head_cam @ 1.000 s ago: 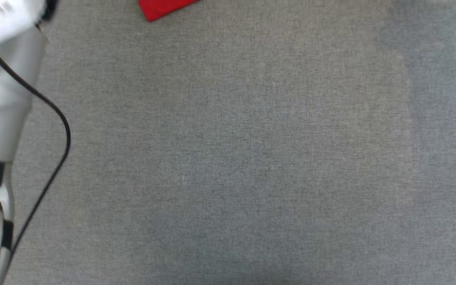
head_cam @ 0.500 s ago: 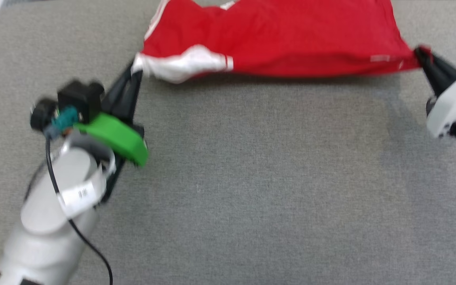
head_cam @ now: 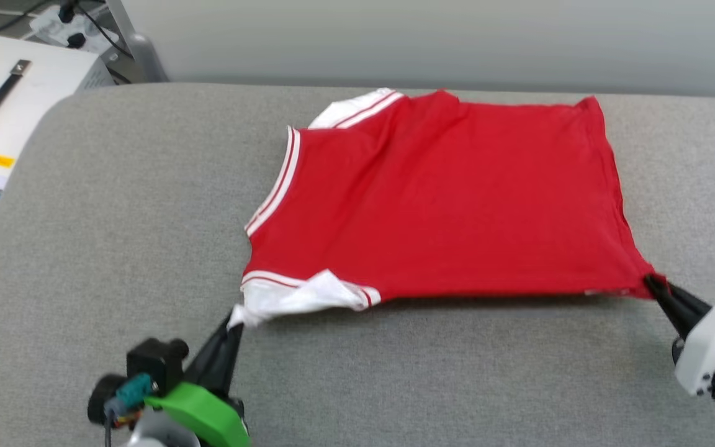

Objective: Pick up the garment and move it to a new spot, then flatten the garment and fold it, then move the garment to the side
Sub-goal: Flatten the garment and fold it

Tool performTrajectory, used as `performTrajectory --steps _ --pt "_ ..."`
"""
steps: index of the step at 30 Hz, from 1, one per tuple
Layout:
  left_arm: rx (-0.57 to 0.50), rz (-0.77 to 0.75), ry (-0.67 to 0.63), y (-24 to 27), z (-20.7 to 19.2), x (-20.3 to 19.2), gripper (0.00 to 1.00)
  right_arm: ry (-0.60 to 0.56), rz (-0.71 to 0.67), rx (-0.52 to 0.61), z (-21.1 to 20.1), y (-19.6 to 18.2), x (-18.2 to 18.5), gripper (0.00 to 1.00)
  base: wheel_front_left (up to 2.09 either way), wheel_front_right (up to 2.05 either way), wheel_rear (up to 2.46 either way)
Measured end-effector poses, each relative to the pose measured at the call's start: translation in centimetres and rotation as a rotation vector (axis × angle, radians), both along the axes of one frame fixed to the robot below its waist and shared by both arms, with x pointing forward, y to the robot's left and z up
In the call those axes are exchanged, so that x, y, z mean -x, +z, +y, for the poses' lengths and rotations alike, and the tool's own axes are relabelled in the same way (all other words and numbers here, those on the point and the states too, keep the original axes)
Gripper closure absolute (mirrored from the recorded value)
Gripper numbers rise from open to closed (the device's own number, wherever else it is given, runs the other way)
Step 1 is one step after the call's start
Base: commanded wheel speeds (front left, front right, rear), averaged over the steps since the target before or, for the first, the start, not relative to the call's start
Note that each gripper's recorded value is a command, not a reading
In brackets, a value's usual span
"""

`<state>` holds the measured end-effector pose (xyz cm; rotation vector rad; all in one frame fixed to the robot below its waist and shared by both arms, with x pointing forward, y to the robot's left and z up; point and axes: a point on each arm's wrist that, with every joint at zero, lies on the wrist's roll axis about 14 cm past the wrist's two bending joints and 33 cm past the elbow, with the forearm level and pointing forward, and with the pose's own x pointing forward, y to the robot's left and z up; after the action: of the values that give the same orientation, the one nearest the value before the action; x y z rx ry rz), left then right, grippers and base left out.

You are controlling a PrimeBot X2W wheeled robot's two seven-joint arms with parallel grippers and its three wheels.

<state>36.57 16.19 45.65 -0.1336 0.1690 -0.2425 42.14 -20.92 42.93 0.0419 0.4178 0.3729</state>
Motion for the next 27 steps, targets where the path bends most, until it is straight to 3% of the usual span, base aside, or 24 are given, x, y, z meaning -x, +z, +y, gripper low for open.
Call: performTrajectory --steps 11,20,27 --pt "0.066 0.191 -0.024 -3.8 -2.0 8.0 1.00 -0.040 0.105 -0.059 -0.9 -2.2 7.8 1.00 0.00 0.00 0.00" --pt "0.110 0.321 -0.033 -5.8 -2.7 12.1 1.00 -0.070 0.262 -0.082 -1.5 -4.5 13.1 1.00 0.00 0.00 0.00" --pt "0.093 0.301 -0.043 -5.3 -2.6 11.3 1.00 -0.090 0.249 -0.099 -1.8 -3.5 12.6 1.00 0.00 0.00 0.00"
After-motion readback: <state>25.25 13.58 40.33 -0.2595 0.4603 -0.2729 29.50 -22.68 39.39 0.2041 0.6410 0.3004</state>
